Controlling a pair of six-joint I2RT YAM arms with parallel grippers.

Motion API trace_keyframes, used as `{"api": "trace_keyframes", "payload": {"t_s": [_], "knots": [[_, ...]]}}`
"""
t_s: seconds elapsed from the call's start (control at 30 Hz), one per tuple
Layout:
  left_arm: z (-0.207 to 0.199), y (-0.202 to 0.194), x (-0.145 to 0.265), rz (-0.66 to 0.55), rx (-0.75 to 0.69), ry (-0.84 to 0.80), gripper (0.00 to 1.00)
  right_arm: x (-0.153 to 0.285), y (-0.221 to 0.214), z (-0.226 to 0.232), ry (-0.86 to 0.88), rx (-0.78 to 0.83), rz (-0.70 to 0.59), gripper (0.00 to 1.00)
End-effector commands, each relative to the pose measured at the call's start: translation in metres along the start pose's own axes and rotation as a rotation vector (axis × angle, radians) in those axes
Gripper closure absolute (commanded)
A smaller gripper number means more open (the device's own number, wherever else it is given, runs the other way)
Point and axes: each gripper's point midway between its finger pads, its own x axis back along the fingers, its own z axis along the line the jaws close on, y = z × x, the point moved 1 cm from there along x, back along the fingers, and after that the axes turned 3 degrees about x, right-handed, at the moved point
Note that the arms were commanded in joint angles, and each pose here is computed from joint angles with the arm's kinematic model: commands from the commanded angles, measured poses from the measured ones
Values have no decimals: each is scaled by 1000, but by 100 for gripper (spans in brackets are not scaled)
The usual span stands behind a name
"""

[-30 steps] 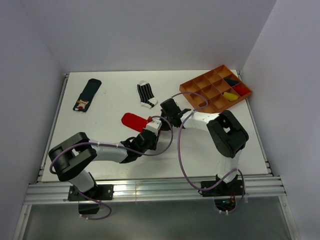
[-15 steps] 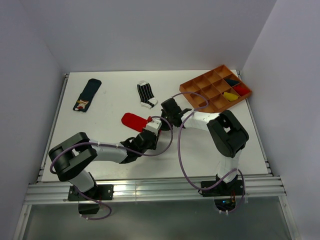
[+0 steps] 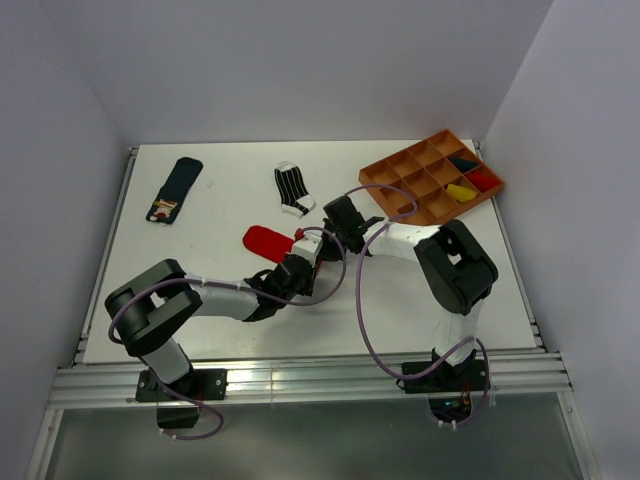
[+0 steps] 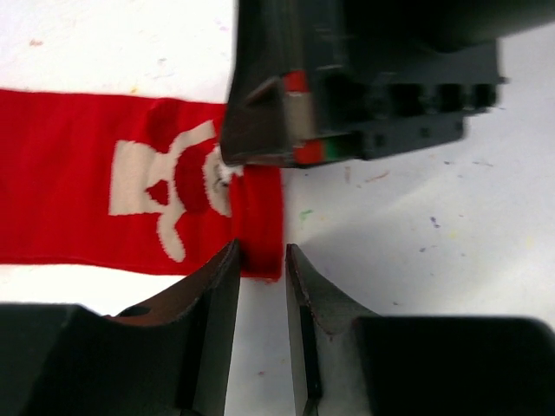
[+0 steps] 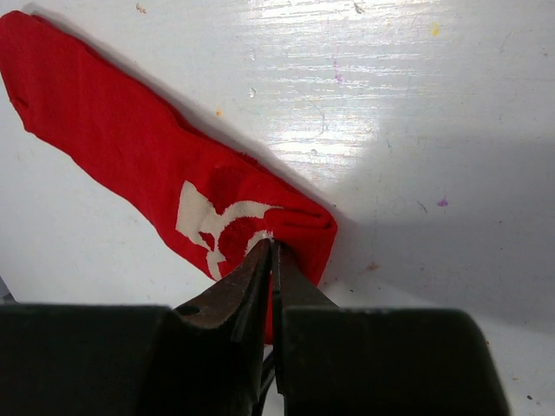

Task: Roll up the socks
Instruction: Roll the sock at the center of the board.

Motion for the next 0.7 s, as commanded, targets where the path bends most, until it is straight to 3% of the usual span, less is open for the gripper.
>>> {"api": "trace_keyframes", "payload": {"t_s": [0.0,0.57,0.67], "knots": [[-1,10,-4,-10,51,13,67,-11,-27,-36,-107,-14,88,90],[5,-2,-15,58,0,60,63,-11,-27,-35,-95,-21,101,90],[4,-4,-17,72,-2,57,69,-11,-26,-34,-92,-19,100,90]]}}
